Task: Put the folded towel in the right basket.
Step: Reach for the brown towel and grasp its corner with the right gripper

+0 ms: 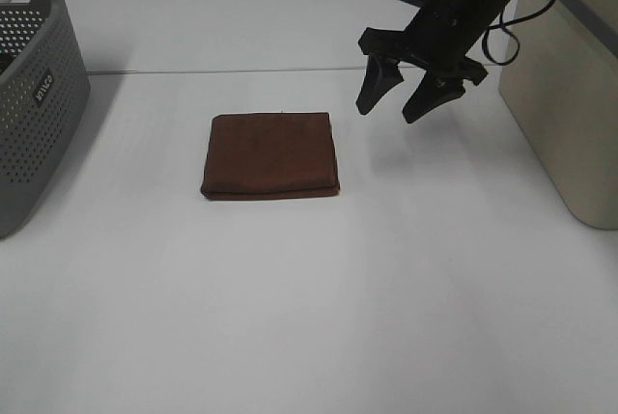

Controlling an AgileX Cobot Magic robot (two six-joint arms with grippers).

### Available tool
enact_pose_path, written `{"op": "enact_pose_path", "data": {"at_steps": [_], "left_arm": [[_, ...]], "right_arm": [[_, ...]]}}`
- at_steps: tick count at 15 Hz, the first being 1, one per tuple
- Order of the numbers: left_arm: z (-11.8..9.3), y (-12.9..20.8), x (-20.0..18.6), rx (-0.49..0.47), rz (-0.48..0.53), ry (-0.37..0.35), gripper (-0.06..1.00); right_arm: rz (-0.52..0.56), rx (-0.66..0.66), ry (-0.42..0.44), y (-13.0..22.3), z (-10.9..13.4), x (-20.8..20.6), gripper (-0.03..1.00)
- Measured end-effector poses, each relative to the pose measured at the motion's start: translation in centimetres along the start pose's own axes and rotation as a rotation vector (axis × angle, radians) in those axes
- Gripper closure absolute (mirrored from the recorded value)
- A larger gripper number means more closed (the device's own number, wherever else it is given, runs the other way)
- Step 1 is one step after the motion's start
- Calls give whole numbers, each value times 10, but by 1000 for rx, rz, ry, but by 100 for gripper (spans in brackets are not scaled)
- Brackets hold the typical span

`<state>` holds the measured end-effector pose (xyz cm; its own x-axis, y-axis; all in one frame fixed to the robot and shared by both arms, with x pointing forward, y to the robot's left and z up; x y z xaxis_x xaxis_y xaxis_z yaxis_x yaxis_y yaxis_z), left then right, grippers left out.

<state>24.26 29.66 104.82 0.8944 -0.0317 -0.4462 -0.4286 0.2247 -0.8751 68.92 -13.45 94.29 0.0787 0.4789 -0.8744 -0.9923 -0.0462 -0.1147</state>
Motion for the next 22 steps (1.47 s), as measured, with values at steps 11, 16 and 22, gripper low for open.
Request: {"op": "enact_pose_path", "data": {"at_steps": [11, 16, 22], "left_arm": [[0, 0, 0, 0, 0, 0, -3], [0, 0, 0, 0, 0, 0, -3], [0, 0, 0, 0, 0, 0, -3]], "right_arm": [[95, 133, -202, -17, -20, 90, 25], [81, 148, -262, -15, -7, 108, 37], [67, 146, -231, -16, -14, 116, 91]]}}
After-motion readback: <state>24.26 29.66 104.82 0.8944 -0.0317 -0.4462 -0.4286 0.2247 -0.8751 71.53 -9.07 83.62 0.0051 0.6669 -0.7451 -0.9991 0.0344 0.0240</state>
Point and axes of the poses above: a point on each arm's last joint axis where the gripper is mounted, x pointing out along that axis toward the gripper, z along the wrist's bending axis when the last joint is at zero, y = z × x, the point moved 1 cm from there along x, pointing out along that axis toward the gripper, and after that the axes turned 13 degrees about x, right-handed, at the moved point
